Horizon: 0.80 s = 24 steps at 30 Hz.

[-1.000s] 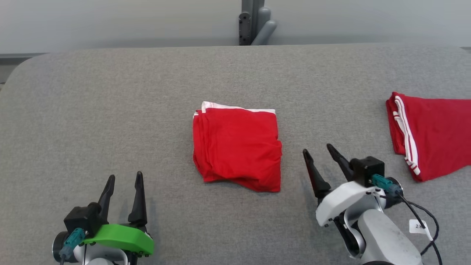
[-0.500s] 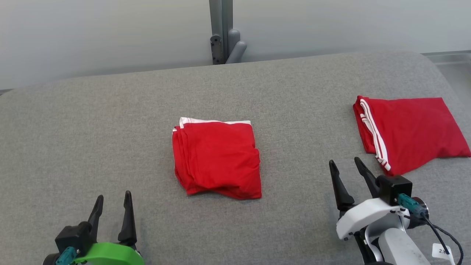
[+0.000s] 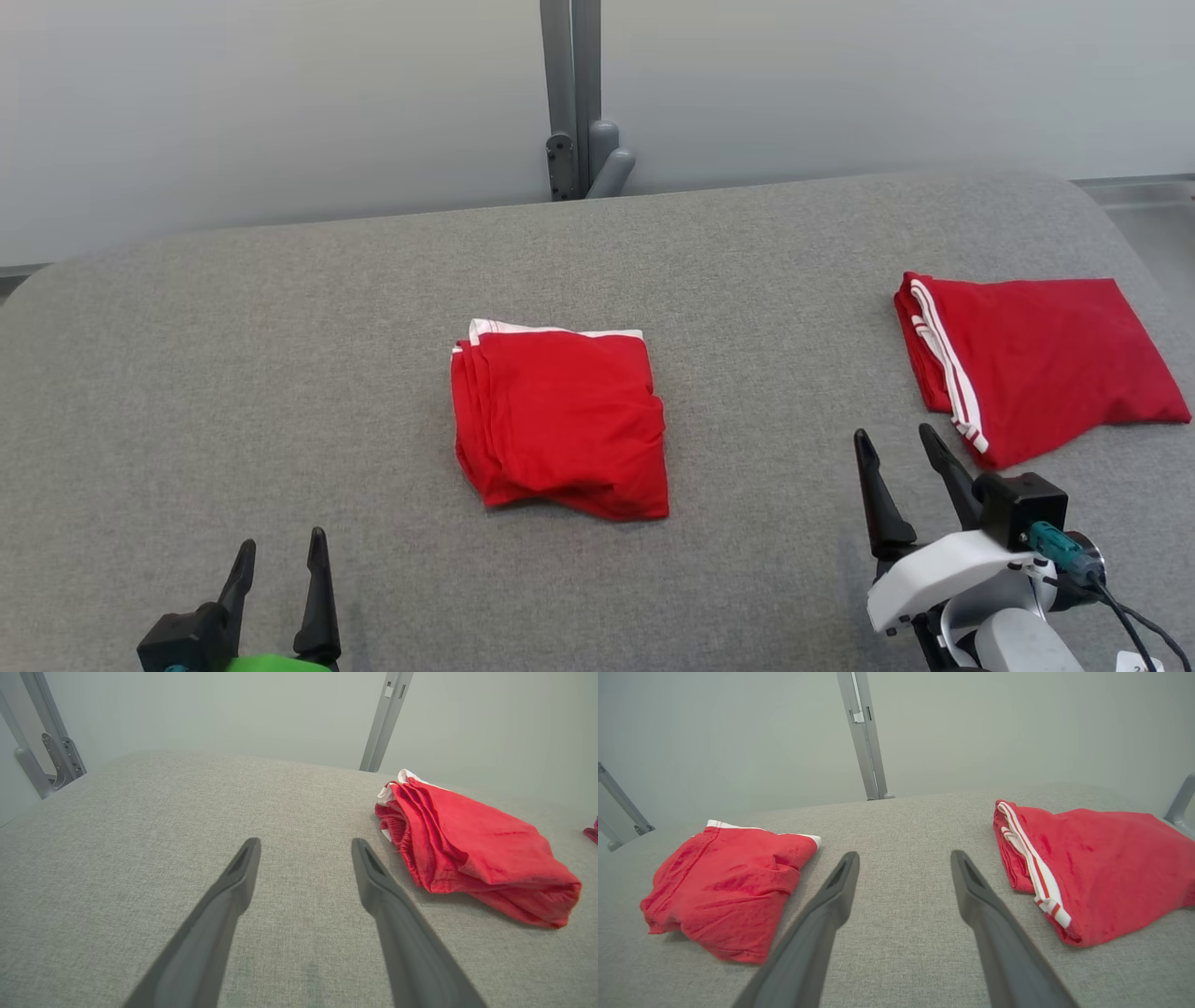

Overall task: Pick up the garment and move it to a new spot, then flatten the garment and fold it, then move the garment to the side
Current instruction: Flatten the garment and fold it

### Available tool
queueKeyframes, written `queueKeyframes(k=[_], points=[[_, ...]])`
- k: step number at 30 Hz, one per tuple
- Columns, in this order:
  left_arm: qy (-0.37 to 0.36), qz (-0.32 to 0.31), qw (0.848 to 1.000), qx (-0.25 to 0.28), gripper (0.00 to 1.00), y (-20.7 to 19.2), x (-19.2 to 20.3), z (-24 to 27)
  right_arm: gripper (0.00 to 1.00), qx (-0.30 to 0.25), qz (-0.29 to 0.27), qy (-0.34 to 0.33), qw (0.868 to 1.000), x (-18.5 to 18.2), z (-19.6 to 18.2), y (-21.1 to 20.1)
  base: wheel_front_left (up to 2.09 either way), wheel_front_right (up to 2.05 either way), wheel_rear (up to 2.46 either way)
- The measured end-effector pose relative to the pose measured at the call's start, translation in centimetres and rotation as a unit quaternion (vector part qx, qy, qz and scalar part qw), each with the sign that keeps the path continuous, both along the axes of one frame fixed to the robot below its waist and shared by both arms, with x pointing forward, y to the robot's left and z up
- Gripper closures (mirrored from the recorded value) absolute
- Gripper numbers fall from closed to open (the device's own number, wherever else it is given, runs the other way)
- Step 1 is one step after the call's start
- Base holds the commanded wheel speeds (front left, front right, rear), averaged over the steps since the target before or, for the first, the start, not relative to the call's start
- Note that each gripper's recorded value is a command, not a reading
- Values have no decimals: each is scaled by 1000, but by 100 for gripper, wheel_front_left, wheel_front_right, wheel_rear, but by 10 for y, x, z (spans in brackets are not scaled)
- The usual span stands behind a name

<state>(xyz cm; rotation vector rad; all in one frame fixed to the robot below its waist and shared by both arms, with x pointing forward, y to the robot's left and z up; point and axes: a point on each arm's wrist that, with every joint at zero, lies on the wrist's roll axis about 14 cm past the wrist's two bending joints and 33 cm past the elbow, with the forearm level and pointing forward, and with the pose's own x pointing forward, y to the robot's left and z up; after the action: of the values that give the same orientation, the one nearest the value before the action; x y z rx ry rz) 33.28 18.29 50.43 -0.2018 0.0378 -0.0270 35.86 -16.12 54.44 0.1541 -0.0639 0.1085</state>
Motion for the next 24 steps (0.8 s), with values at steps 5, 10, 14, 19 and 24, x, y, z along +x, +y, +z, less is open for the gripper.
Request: queueKeyframes(k=[5,10,14,19,24], points=[[-1,2,1000,0,0,1,-1,0,0,1,6,1,1000,-1,0,4,0,0,0],[1,1,1000,-1,0,1,0,-1,0,0,8,4,1000,0,-3,5,0,0,0],[4,-1,1000,-3,0,-1,0,-3,0,-4,16,10,1000,0,-7,10,0,0,0],[8,-2,1000,-5,0,-2,0,-5,0,-7,43,16,999,6,-10,28,0,0,0],[15,-5,1000,-5,0,-4,-1,-10,0,7,82,15,996,23,-7,56,0,0,0]])
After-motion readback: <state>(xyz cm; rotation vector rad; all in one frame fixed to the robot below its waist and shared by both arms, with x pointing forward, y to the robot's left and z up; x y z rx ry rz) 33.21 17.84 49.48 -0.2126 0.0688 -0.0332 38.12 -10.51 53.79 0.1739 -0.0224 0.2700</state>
